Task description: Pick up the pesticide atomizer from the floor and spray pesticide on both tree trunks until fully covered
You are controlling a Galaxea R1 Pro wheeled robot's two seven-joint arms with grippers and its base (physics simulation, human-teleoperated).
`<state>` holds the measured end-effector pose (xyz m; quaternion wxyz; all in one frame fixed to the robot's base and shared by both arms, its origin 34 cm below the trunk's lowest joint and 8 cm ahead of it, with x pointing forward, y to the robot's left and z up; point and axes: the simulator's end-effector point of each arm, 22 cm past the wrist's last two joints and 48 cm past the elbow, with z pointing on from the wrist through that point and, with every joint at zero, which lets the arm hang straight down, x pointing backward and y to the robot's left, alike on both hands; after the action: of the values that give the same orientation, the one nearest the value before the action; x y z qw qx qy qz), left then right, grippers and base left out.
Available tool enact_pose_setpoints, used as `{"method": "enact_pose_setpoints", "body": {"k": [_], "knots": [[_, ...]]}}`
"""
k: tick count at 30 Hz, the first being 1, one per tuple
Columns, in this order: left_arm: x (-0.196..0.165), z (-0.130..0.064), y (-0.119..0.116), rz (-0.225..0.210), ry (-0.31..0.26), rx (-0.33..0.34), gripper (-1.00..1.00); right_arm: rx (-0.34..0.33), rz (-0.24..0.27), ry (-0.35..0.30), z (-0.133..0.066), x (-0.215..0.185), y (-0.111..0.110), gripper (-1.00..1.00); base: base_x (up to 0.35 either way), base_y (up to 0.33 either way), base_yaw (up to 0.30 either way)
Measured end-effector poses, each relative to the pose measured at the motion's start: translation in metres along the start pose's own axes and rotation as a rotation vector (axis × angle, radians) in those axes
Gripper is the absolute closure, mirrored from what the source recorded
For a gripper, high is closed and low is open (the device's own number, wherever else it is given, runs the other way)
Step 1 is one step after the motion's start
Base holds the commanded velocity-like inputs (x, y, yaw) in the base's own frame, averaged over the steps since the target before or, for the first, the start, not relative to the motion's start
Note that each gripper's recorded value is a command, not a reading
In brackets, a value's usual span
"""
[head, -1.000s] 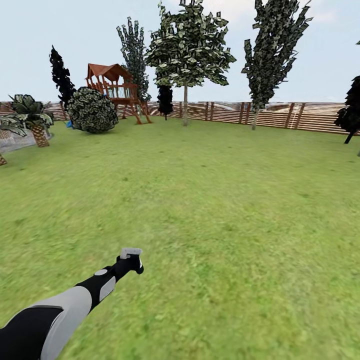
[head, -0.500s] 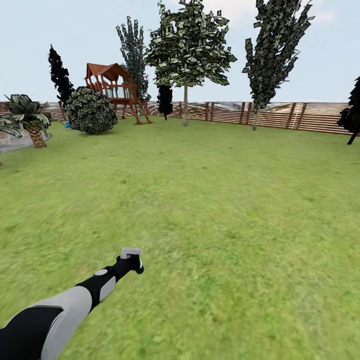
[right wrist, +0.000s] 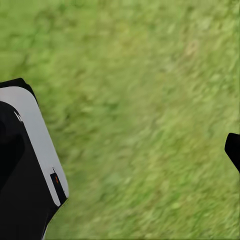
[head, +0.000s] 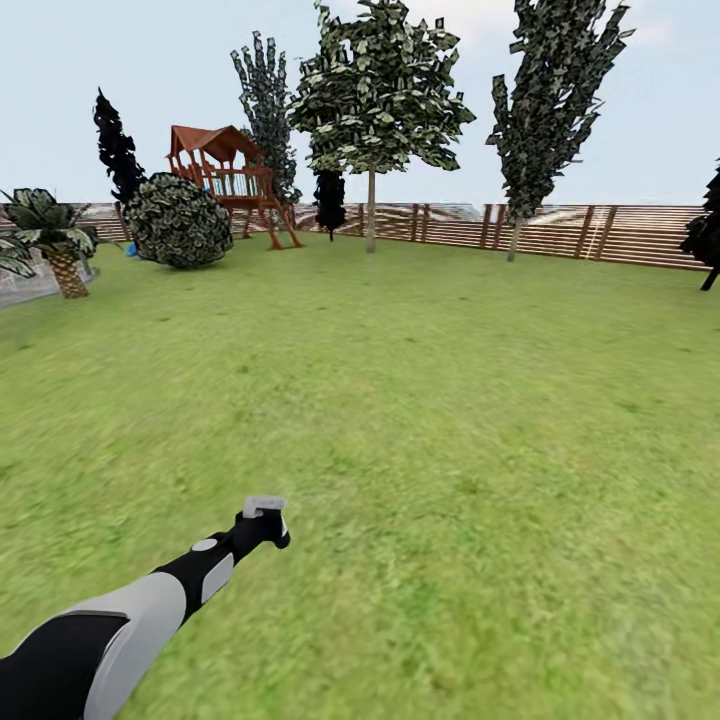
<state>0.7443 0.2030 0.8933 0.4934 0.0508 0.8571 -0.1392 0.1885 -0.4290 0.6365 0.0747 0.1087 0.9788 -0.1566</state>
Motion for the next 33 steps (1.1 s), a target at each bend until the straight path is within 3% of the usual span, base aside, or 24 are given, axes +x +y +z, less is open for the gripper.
{"method": "enact_pose_setpoints", "body": {"k": [33], "knots": [[-0.0001, 0.0000, -0.0003, 0.000, 0.000, 0.001, 1.00, 0.000, 0.000, 0.000, 0.0000, 0.0000, 0.0000, -1.00, 0.350, 0.000, 0.000]]}}
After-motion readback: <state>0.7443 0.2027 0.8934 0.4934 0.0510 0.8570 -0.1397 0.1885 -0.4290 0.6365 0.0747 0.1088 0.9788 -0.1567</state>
